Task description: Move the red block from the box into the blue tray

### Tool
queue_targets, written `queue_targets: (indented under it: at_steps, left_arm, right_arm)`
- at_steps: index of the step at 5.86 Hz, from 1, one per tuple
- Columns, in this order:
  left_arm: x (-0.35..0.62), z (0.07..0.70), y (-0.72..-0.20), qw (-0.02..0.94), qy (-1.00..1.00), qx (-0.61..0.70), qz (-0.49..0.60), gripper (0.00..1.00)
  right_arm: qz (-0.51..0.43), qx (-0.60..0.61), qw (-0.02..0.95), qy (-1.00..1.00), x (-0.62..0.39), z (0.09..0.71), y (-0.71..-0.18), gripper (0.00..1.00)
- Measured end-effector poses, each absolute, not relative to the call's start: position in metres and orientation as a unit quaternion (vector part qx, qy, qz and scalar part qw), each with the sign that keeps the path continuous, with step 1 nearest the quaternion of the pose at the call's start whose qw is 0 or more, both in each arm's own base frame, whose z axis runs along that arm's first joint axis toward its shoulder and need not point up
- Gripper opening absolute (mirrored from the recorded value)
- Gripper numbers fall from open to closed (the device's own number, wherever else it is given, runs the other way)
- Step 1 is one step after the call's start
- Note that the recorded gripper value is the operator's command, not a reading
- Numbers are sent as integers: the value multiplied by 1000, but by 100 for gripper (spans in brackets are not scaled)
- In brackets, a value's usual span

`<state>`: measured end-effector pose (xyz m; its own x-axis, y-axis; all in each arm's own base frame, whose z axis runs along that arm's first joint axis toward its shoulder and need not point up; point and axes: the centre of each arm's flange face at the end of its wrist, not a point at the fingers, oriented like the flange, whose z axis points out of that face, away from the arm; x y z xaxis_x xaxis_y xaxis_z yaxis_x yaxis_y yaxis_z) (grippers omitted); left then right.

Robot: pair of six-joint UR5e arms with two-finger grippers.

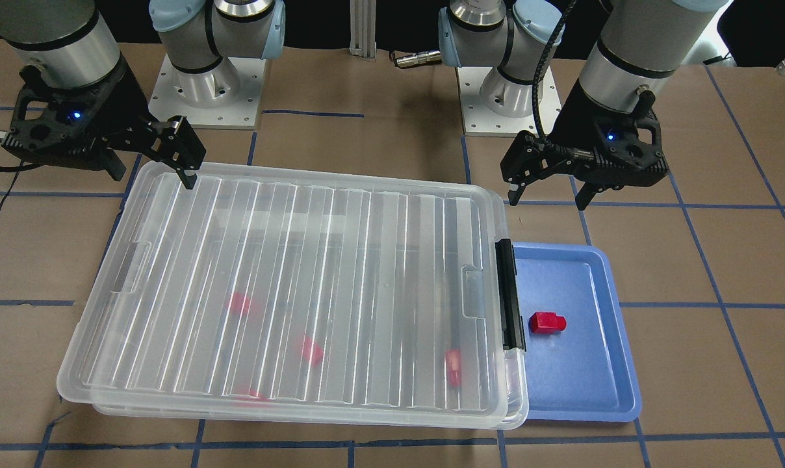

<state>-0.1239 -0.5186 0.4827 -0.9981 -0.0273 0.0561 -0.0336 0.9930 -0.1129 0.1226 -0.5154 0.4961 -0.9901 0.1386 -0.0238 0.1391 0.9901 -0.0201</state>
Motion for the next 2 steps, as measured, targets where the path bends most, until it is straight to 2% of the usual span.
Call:
queue_targets:
  at_steps: [2]
  left_arm:
    - [-143, 483, -514, 9, -997, 49, 53, 98]
  right_arm:
    - [-8, 70, 9, 997, 123, 494, -515, 100]
